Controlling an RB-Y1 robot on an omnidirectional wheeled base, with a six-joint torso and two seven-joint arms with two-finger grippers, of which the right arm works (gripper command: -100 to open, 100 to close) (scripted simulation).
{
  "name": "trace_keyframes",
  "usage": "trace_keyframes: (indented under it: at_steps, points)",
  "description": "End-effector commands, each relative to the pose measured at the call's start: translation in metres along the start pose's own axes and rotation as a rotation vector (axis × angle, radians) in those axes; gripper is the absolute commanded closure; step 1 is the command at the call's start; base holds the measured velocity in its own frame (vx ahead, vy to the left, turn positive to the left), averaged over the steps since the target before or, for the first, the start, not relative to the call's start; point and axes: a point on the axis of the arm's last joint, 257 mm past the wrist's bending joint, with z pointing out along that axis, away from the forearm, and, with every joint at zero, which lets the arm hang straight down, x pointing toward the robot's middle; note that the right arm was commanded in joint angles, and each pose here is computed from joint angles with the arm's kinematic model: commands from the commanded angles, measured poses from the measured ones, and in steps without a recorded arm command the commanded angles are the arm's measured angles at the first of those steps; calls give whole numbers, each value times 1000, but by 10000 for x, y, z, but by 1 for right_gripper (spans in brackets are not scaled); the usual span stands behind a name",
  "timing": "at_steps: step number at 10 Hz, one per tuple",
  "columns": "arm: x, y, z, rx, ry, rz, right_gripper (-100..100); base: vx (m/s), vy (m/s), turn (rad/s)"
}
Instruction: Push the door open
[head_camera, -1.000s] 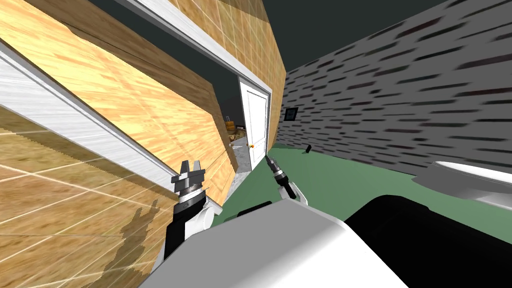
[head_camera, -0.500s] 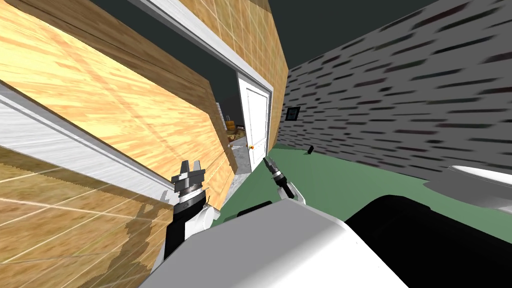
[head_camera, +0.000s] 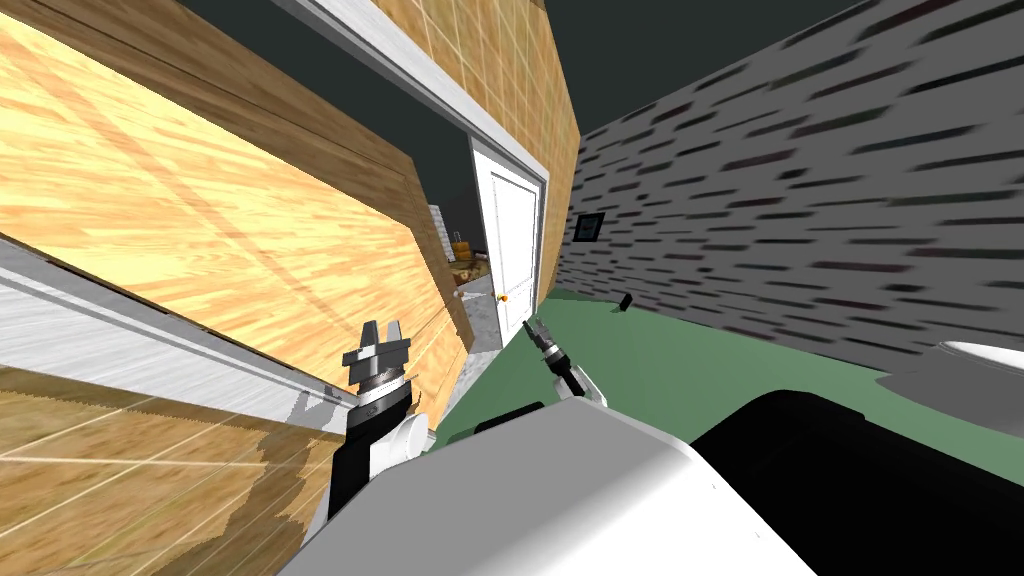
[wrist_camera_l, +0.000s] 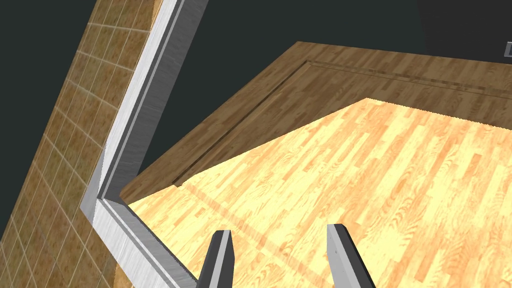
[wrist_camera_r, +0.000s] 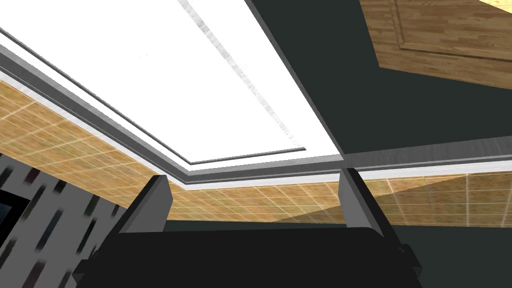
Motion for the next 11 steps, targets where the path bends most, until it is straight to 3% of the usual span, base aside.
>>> trace_keyframes:
  at_steps: [1, 6, 11]
  points:
    - [97, -27, -37, -2, 19, -26, -100, 101, -58, 22]
    - [392, -81, -90, -9, 76, -98, -100, 96, -55, 22]
    - [794, -128, -184, -27, 152, -190, -100, 121, -63, 26]
